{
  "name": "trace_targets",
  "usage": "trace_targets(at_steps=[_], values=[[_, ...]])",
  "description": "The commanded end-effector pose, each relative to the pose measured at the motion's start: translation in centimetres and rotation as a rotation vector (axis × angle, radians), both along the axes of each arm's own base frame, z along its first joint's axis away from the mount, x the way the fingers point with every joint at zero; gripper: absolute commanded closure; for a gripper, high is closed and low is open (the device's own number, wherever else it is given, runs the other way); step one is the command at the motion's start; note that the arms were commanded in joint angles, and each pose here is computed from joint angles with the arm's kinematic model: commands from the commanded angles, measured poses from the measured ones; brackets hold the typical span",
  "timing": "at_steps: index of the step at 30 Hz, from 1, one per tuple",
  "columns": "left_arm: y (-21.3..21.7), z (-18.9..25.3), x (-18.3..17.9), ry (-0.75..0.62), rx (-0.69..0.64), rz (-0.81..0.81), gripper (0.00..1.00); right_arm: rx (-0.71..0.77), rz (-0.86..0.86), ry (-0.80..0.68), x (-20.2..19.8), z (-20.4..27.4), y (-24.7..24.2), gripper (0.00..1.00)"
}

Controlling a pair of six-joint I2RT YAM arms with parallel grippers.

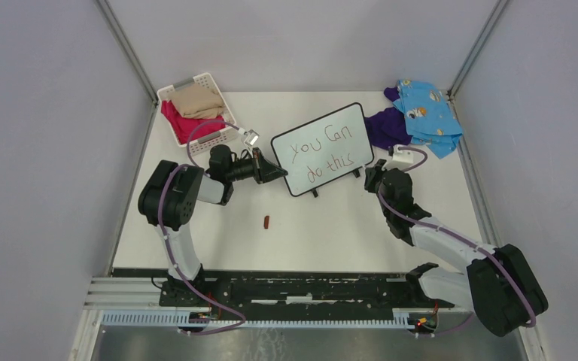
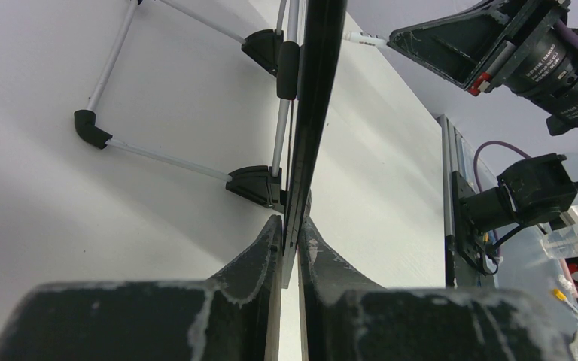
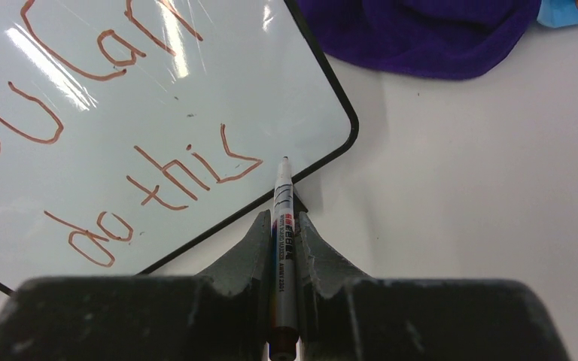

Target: Write a sentence on the whiteboard

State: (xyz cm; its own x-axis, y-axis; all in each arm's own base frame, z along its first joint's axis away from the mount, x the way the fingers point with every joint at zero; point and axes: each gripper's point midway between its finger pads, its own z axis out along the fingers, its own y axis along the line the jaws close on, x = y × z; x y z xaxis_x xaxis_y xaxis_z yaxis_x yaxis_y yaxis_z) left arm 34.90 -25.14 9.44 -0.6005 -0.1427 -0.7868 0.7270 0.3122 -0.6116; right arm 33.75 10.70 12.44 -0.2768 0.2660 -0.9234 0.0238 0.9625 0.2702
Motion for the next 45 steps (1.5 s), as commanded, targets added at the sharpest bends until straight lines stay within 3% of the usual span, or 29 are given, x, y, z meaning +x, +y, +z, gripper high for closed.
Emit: trace_targets(at_steps=[1, 45], values=[[0.1, -3.1, -0.3, 0.097, 0.068, 0.027, 0.89, 0.081, -0.017, -0.113, 2.2, 4.1, 0.6, 1.0], [0.2, -3.2, -0.3, 0.098, 0.074, 0.028, 0.89, 0.08, 0.006, -0.066, 2.9, 2.2, 1.0, 1.0]])
